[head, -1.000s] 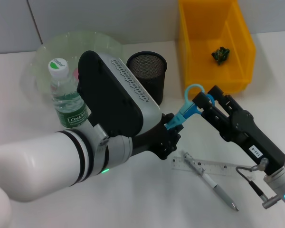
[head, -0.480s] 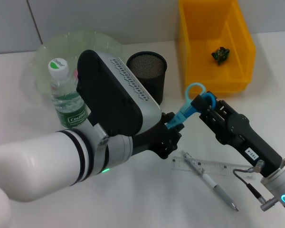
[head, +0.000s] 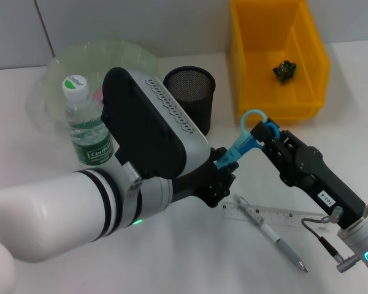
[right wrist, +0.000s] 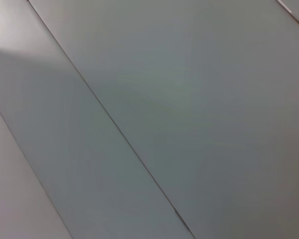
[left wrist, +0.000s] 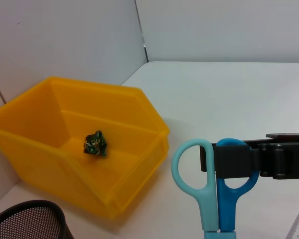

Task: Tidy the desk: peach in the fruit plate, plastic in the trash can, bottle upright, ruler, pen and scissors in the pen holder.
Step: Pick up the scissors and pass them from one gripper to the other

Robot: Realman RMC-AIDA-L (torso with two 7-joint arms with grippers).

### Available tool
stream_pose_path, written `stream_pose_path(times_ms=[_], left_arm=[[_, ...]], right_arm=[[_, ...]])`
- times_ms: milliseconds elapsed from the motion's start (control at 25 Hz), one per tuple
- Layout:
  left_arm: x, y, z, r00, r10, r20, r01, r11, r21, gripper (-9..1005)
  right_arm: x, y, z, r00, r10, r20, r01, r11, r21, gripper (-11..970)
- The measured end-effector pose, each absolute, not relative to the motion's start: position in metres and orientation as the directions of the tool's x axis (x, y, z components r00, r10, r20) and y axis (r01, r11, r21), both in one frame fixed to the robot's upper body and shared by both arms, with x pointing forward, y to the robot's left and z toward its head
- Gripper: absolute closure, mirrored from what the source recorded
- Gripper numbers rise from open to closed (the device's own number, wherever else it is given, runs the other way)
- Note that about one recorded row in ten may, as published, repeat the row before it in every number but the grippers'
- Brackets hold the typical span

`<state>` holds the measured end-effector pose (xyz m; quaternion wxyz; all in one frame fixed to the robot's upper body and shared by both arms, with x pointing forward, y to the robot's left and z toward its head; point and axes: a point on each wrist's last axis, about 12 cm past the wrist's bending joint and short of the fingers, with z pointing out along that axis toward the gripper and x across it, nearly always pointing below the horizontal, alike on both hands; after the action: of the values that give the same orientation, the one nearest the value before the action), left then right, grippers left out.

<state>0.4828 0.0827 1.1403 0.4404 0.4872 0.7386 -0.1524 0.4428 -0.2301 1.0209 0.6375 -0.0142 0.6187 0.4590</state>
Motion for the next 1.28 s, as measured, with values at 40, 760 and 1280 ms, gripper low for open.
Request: stream_pose_path(times_ms=[40,760,1280], left_arm=[[0.4828,0.0826,1.1402,-0.138,0.586,-0.799,0.854,0.479,0.204,740],[0.4811,0.0811,1.1386,-0.137,0.589,-0.797,0.858,0.472,0.202,733],[0.4806,0.0812,1.1396,-0.132,0.590,-0.796,0.859,0.468,0.205,513]], right_arm=[[0.4428,-0.2301,1.0210,-0.187,0.568,-0.802,-0.603,0.578,0.550,659],[0.4431,-0.2267,1.0211,-0.200,0.569,-0.798,-0.608,0.566,0.556,825],[0.4415,-0.2285,1.0200,-0.193,0.569,-0.799,-0.598,0.577,0.556,874]])
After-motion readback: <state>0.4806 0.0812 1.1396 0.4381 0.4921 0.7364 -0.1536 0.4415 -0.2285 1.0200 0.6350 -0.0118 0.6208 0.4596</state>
